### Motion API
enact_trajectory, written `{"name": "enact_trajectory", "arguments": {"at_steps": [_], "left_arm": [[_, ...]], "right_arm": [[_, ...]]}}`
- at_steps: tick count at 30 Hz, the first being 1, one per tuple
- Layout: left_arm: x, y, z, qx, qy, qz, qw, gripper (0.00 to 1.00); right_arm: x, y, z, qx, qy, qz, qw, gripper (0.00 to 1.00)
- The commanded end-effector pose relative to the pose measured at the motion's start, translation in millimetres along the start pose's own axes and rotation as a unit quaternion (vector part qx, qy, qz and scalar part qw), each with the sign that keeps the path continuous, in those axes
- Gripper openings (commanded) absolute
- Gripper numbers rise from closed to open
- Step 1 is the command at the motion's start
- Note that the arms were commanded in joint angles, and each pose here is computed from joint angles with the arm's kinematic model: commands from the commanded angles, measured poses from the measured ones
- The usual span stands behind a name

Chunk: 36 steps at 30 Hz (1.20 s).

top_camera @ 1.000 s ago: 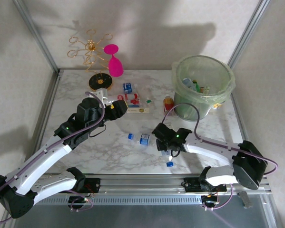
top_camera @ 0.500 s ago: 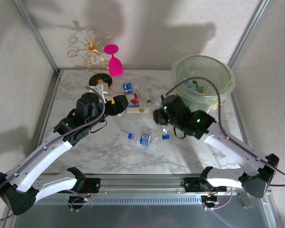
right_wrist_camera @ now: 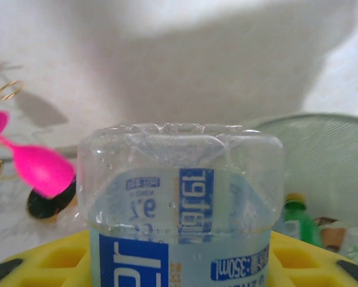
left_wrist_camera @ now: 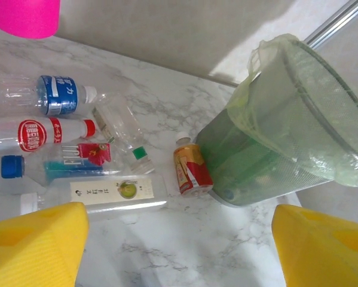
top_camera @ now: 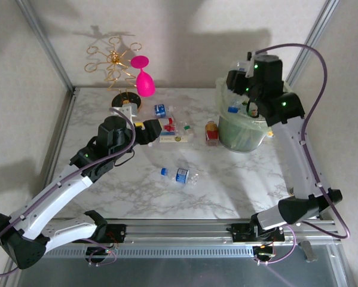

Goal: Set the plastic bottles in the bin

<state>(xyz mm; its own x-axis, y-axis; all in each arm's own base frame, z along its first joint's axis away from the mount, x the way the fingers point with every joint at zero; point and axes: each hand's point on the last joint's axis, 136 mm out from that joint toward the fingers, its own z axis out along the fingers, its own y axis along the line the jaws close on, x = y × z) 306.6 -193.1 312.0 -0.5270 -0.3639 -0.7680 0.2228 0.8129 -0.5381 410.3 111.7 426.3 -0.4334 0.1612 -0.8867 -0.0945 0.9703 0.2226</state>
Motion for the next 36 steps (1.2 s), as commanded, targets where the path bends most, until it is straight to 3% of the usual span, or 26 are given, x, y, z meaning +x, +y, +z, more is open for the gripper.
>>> {"name": "enact_trajectory", "arguments": {"at_steps": [1,7,21,31,36], "left_arm": [[3.4,13.2,5.1,-0.018,-0.013,0.021,1.000,0.80],[12.1,14.4,10.6,-0.013,0.001,0.020,1.000,0.80],[13.2,13.6,9.0,-0.009,0.003,0.017,1.000,0.79],[13.1,15.3,9.2,-0.013,0.001,0.017,1.000,0.80],[14.7,15.6,10.4,-0.013,0.003,0.017,1.000,0.80]], "right_arm": [[-15.5,-30.9,16.5,0.014,-0.003,0.016,1.000,0.42],[-13.3,-79.9,44.0,0.070,0.002,0.047,0.996,0.41],[57.9,-141.4,95.7,0.187,0.083,0.006,0.979,0.43],[130.6,-150.4,126.5,0.180,0.169,0.008,0.969,0.47],[146.1,-152.6,137.0,0.177,0.190,0.006,0.966,0.51]]}}
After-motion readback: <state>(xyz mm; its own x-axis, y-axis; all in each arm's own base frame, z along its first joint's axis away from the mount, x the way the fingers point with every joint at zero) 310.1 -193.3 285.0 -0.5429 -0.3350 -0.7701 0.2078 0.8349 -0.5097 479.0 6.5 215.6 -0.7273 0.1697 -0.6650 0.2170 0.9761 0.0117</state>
